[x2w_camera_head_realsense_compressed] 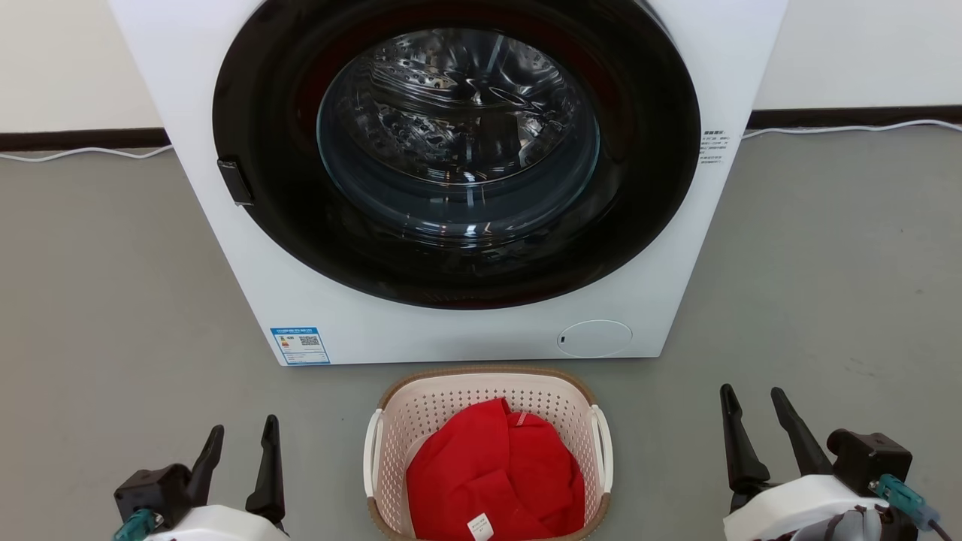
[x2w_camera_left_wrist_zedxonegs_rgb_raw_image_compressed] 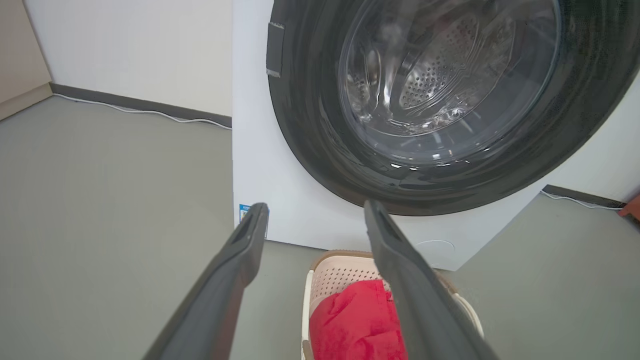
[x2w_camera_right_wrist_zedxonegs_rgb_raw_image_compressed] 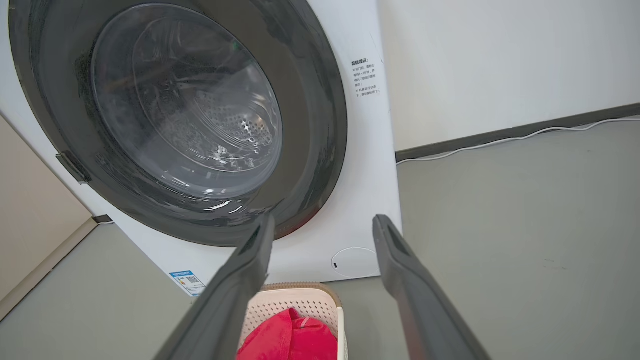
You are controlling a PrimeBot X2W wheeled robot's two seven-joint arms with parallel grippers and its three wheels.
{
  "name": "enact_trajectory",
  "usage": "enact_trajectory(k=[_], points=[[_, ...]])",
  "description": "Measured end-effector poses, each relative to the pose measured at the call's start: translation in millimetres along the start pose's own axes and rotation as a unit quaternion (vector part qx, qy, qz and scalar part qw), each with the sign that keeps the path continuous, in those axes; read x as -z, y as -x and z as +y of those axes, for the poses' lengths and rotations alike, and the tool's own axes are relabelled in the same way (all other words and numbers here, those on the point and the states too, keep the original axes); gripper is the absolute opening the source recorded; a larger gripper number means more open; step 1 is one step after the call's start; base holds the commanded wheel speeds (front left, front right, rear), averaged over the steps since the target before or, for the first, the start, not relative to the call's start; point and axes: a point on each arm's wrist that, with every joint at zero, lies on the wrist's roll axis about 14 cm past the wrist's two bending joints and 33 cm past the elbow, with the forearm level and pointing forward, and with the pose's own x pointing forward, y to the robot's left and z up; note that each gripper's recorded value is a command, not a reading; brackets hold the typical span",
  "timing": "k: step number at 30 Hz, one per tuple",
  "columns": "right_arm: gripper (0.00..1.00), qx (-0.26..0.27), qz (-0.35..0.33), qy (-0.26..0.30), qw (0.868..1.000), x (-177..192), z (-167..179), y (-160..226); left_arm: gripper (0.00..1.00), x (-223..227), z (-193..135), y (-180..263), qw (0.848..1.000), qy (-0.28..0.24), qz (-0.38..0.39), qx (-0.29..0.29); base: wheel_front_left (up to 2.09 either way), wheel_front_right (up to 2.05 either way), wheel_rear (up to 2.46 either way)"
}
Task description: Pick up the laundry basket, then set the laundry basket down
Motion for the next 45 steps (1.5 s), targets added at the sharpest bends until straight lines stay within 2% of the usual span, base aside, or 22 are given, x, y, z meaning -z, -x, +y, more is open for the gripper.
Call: enact_trajectory(k=[13, 25, 45], points=[[1.00, -0.006, -0.003, 0.068, 0.998, 1, -1, 2, 1.00, -2, -3, 1, 0.996, -0.084, -0.012, 0.012, 0.00, 0.00, 0.00], [1.00, -0.021, -0.012, 0.137, 0.990, -2, 3, 2, 1.00, -5, -6, 5, 0.988, -0.153, -0.026, 0.022, 0.00, 0.00, 0.00], [1.00, -0.023, -0.008, 0.140, 0.990, 1, 3, -4, 1.00, 4, 5, 8, 0.989, -0.148, -0.010, 0.004, 0.00, 0.00, 0.00]])
